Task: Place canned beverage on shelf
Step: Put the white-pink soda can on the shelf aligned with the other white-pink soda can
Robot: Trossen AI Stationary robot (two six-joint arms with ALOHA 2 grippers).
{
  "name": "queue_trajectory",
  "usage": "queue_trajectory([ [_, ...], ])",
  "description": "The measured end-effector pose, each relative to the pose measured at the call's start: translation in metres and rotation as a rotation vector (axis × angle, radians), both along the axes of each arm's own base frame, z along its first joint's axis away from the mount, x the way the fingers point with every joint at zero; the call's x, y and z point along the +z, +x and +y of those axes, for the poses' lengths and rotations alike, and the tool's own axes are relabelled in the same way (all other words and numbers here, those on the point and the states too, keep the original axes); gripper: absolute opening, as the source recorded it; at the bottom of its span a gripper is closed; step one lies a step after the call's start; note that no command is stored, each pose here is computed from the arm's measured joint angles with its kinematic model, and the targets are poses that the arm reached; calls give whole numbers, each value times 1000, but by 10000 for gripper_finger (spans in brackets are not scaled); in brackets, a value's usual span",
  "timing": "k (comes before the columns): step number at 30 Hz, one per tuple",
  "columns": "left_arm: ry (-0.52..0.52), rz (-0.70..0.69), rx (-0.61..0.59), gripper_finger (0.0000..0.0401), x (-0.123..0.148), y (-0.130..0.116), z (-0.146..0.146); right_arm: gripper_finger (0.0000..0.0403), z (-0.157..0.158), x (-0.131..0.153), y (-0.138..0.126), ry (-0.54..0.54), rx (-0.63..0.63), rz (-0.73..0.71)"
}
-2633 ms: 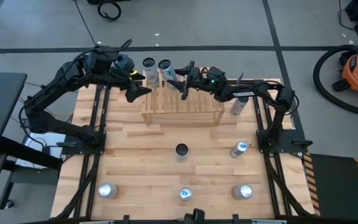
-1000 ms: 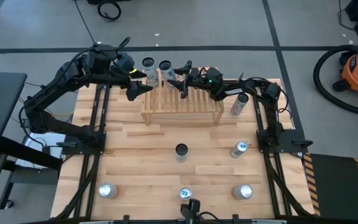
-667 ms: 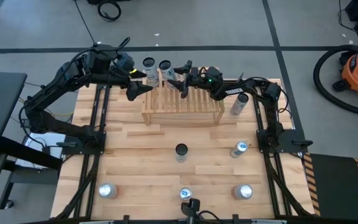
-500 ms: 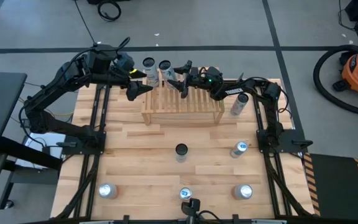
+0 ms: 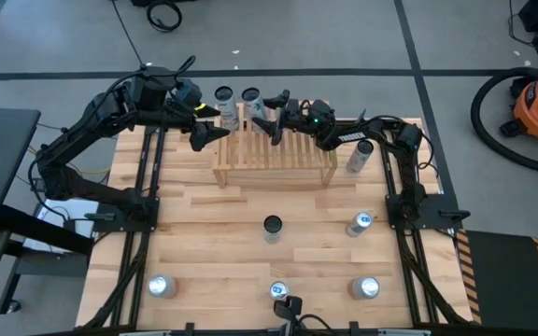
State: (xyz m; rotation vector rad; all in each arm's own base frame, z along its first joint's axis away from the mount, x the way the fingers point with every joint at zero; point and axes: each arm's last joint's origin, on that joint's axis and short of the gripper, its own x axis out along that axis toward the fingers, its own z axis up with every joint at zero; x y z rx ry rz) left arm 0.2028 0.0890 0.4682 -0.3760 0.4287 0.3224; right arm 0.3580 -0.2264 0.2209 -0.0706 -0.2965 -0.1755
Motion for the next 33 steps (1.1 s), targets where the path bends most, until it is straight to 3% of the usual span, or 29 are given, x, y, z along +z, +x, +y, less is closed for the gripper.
queue_trajectory([
  [10, 0, 0, 0, 393, 0, 0, 0, 373, 1, 1, 0, 7, 26, -1],
  [14, 0, 0, 0, 393, 0, 0, 0, 374, 2, 4, -2, 19, 83, -34],
  [33, -4, 8, 0, 393, -1, 0, 0, 374, 4, 21, -8, -28, 120, -88],
])
